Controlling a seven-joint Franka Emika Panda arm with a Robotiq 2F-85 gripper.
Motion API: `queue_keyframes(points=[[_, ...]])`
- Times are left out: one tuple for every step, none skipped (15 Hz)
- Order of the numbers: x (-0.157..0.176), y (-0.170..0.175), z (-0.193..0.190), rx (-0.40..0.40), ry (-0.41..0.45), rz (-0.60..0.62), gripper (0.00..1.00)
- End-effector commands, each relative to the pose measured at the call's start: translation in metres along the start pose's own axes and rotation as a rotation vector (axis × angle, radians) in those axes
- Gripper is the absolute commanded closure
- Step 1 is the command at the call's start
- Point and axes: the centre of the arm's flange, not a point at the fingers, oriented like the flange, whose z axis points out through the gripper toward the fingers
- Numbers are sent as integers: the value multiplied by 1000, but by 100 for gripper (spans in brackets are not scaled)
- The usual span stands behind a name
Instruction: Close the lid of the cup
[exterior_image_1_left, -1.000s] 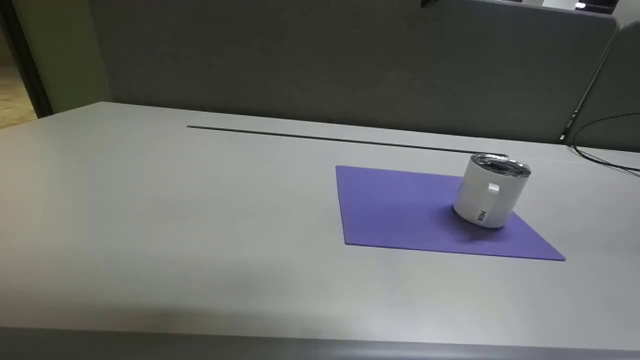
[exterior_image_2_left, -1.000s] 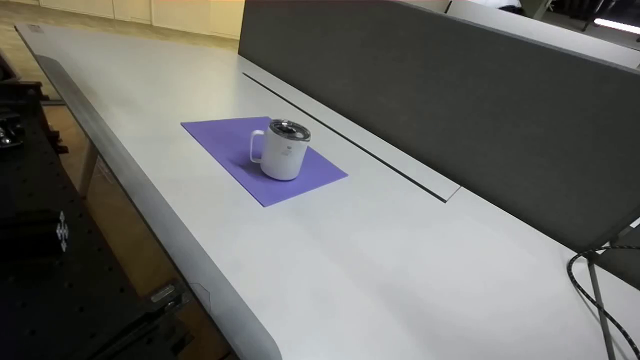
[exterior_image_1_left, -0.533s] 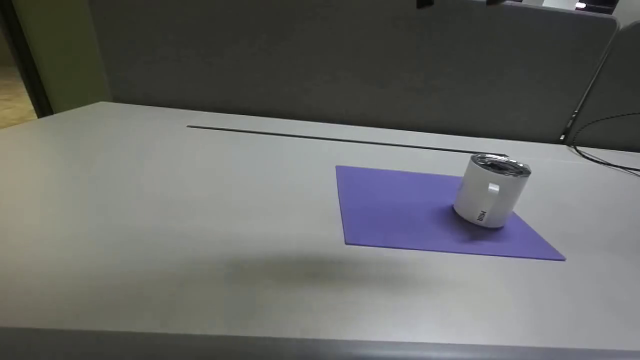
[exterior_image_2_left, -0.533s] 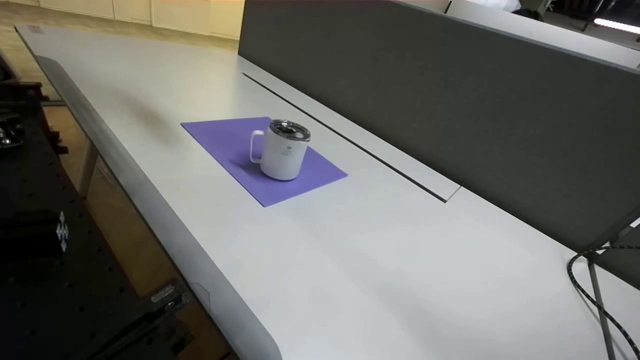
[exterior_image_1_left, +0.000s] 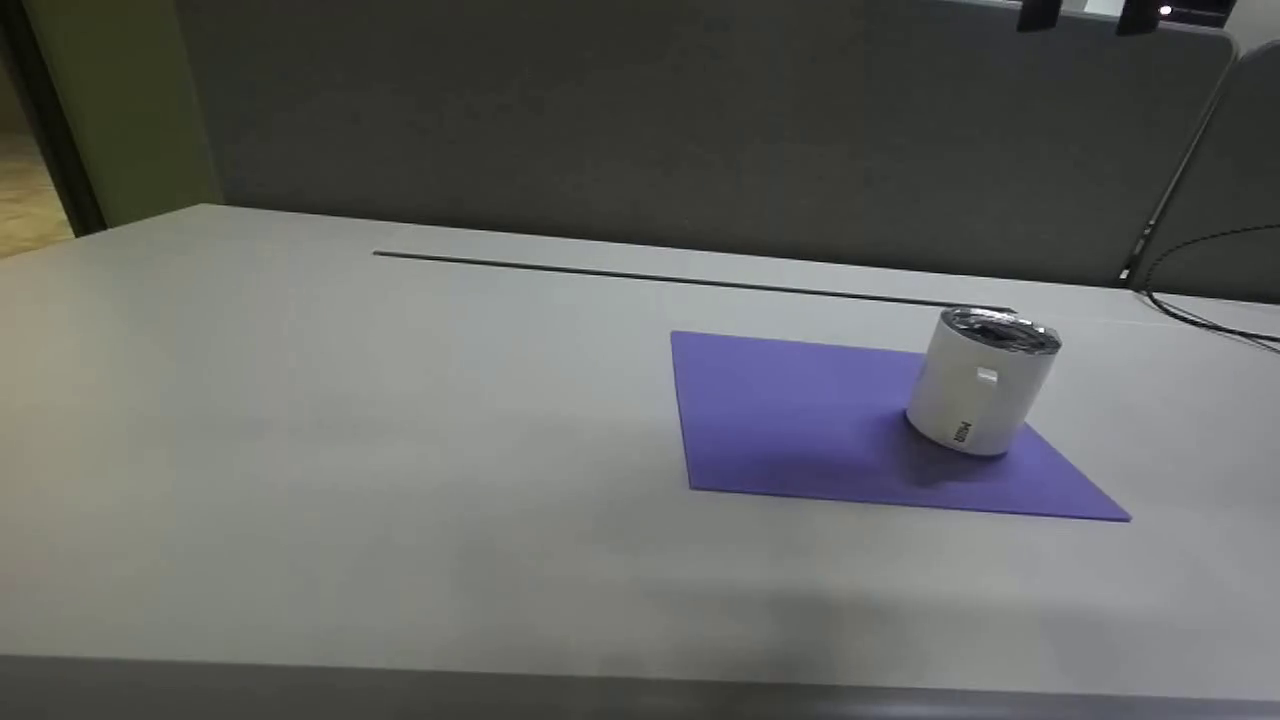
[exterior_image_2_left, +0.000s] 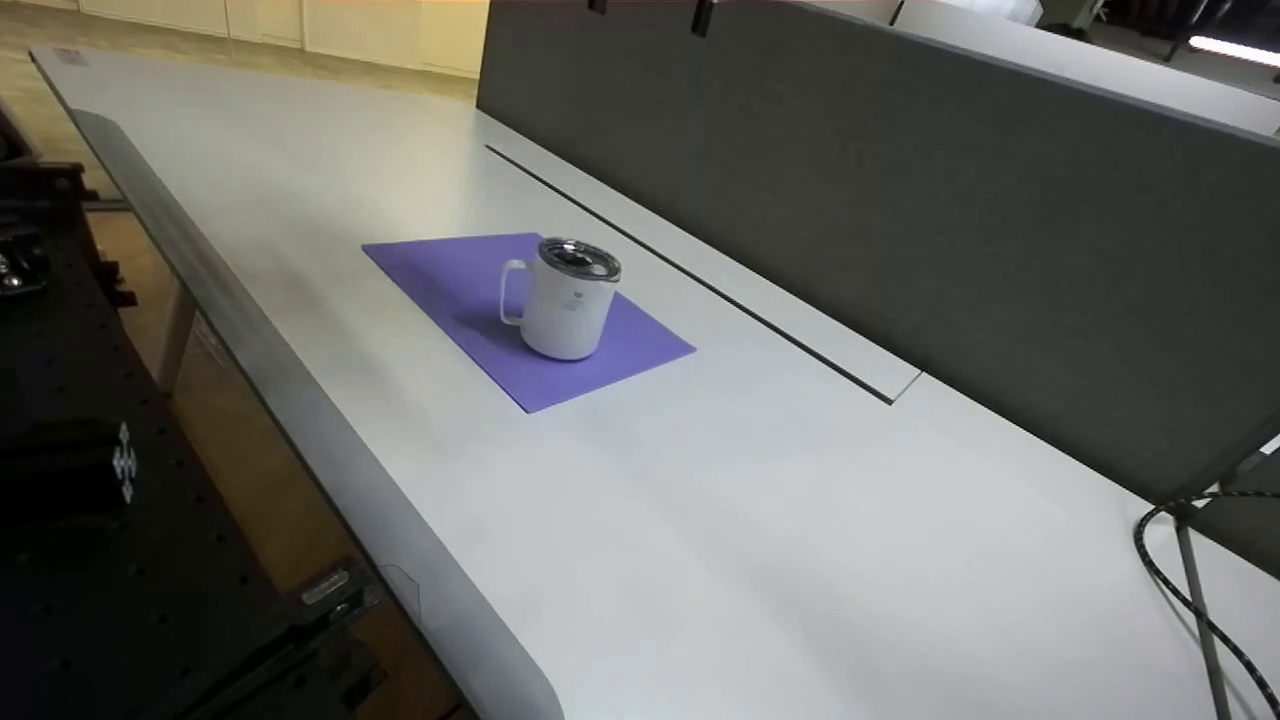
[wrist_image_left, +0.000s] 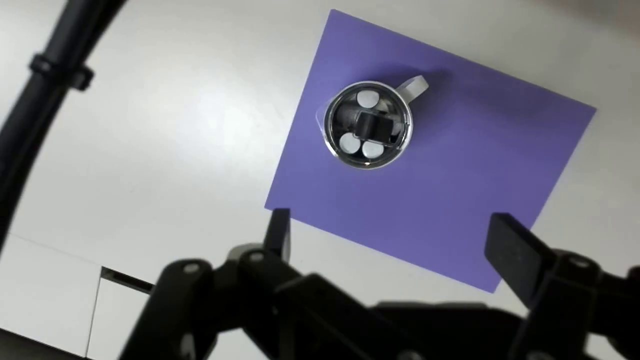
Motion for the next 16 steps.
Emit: queue_keyframes(points=[[3, -2, 1, 1, -2, -4, 0], [5, -4, 1, 1, -4, -10, 0], [6, -6, 1, 1, -4, -14, 0], [6, -7, 1, 1, -4, -16, 0], [4, -4, 5, -10, 2, 8, 0], [3, 1, 11, -11, 3, 21, 0], [2, 9, 19, -9, 4, 39, 25], [1, 14, 27, -6, 11, 52, 26], [-1, 21, 39, -3, 23, 69, 33], [-3, 27, 49, 5, 30, 77, 40], [-5, 31, 63, 7, 30, 88, 47], [-7, 35, 75, 3, 34, 96, 55], [-10, 37, 88, 8, 41, 97, 61], [-12, 37, 101, 0, 52, 99, 69], [-15, 36, 115, 5, 52, 99, 75], [-17, 35, 125, 4, 53, 101, 81]])
